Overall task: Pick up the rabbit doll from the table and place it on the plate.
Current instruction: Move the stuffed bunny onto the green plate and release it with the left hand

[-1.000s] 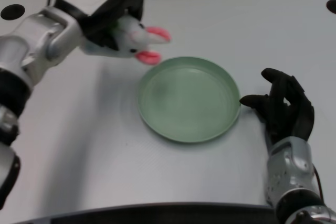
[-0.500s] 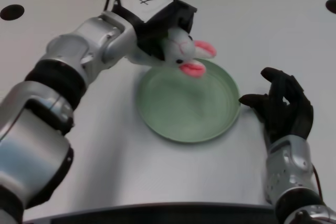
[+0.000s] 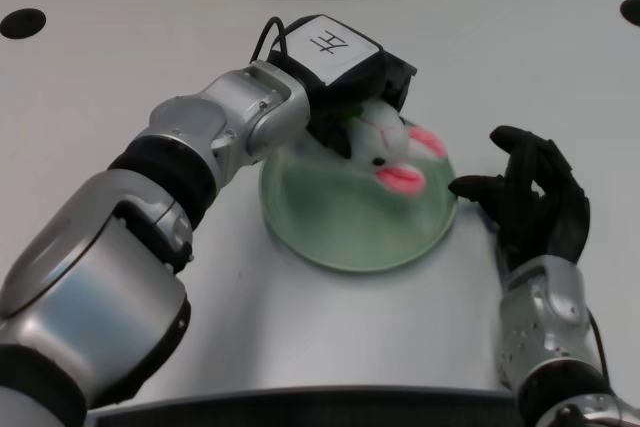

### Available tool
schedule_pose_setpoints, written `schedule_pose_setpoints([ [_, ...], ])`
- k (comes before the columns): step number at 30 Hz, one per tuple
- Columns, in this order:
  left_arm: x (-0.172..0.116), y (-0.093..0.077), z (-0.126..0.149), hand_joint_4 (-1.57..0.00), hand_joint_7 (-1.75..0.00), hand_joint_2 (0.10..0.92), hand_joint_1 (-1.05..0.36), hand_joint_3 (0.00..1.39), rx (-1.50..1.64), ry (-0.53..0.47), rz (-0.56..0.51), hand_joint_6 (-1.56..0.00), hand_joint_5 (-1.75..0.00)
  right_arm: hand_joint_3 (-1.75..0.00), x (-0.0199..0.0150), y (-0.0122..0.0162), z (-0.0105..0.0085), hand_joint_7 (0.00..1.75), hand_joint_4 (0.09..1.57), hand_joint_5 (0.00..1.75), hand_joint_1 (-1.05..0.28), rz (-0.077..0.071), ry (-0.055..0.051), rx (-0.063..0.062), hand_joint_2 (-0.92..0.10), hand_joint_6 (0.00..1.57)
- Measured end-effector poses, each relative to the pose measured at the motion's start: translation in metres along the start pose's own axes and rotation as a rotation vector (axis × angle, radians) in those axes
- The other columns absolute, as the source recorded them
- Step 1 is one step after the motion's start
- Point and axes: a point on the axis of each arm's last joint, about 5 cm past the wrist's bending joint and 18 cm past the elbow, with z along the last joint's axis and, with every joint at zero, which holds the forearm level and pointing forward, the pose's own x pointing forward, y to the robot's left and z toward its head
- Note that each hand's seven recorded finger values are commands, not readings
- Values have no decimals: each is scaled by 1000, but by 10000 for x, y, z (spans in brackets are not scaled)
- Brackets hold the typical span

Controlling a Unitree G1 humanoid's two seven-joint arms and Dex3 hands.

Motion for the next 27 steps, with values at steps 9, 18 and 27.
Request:
schedule_pose_setpoints([
  [9, 10, -10, 11, -823, -1005, 813, -460, 3, -7, 21, -78, -720, -1450, -501, -5, -7, -7, 1165, 766, 1410, -402, 3, 5, -17, -921, 644],
  [18, -7, 25, -32, -343, -17, 883, -883, 8, -66, 27, -158, -395, -181, -484, -5, -14, -6, 1179, 779, 1436, -399, -4, 6, -9, -921, 637],
  [27, -15, 47, -52, -7, 0, 921, -1046, 104, -59, 30, -172, -27, -1, -486, -4, -19, -7, 1186, 786, 1434, -395, -8, 13, -7, -921, 627],
])
